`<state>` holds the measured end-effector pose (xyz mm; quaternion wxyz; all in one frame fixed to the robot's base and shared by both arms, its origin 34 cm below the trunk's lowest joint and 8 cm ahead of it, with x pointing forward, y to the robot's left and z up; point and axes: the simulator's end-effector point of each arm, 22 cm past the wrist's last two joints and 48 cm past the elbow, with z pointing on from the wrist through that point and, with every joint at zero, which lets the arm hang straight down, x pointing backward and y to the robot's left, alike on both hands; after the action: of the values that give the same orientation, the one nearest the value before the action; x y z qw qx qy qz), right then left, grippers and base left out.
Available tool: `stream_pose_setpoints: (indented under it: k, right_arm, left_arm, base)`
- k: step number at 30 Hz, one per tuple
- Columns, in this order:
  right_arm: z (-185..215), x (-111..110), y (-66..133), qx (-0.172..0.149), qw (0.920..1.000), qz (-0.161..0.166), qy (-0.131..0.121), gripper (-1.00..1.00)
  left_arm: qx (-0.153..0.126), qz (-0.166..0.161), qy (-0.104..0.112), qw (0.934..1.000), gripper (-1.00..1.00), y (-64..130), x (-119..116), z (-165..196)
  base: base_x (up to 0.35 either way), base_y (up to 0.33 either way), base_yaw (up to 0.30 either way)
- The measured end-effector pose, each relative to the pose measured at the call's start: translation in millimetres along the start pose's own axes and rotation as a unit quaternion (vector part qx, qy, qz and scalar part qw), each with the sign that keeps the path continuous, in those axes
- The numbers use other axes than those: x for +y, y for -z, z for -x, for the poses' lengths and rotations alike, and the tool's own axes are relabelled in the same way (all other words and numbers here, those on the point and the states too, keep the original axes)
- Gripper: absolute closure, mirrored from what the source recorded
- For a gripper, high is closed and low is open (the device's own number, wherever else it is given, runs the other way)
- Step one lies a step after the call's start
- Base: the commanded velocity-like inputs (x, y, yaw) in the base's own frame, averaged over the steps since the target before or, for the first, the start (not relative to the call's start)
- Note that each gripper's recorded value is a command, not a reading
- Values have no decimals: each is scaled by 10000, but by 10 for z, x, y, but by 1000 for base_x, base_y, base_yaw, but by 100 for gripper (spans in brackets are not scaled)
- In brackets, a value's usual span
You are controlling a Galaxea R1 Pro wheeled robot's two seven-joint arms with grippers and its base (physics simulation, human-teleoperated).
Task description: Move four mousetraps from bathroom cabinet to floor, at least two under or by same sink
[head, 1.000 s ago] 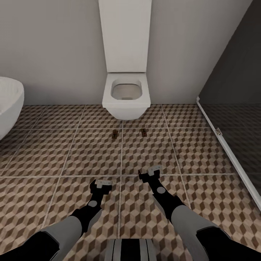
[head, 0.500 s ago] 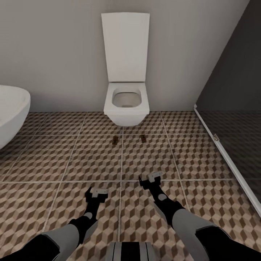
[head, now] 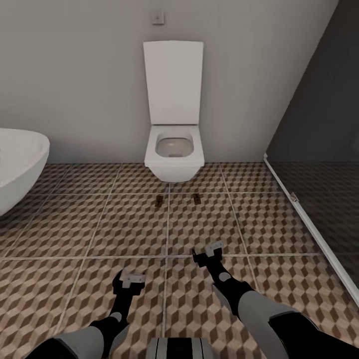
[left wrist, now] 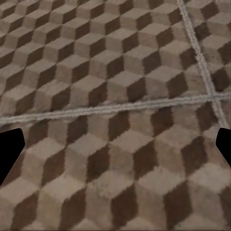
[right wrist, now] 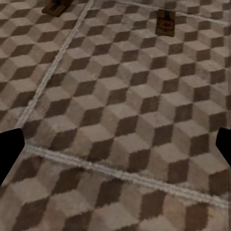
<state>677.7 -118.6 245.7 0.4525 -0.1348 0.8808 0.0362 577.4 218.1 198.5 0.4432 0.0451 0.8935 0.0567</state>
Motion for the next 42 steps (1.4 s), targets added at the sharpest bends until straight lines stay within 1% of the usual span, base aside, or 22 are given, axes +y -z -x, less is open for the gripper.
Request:
stream_pose_setpoints:
  k: [8,14,18,20,22,26,27,29,32,36,38,42]
  right_arm:
    - [161,-56,86,-198,9998,-46,25,-100]
    - [51,-140,238,-259,9996,-101,46,-100]
    - [-46,-249,342,-257,9995,-172,77,-100]
    - [-244,-339,453,-166,9995,-231,99,-100]
    - [-376,-411,546,-74,9995,-272,115,-100]
    - [-516,-602,706,-9,9992,-374,168,-100]
    - [-584,-694,775,-3,9989,-428,183,-100]
    - [-648,-756,863,16,9987,-454,212,-100]
    - [-785,-801,1027,57,9986,-478,215,-100]
    - [-822,-807,1160,56,9986,-477,207,-100]
    - [-869,-792,1244,75,9987,-469,196,-100]
    - [-937,-751,1392,127,9988,-442,170,-100]
  left_arm:
    - [-93,55,-12,9999,-100,172,97,-49]
    - [-143,83,-21,9999,-100,316,156,-111]
    - [-270,99,-1,9996,-100,385,186,-74]
    - [-325,111,9,9994,-100,438,206,-83]
    - [-303,112,6,9995,-100,489,218,-93]
    - [-238,115,-5,9997,-100,595,245,-122]
    - [-184,135,-18,9997,-100,646,284,-181]
    - [-121,157,-50,9998,-100,714,345,-233]
    - [15,209,-100,9997,-100,847,456,-359]
    - [125,238,-148,9995,-100,989,547,-440]
    - [121,270,-157,9994,-100,1084,617,-477]
    - [28,298,-159,9994,-100,1218,697,-450]
  base:
    - [0,0,0]
    - [0,0,0]
    - [0,0,0]
    - [0,0,0]
    - [0,0,0]
    - [0,0,0]
    - [0,0,0]
    - [0,0,0]
    - [0,0,0]
    - [0,0,0]
    - [0,0,0]
    - [0,0,0]
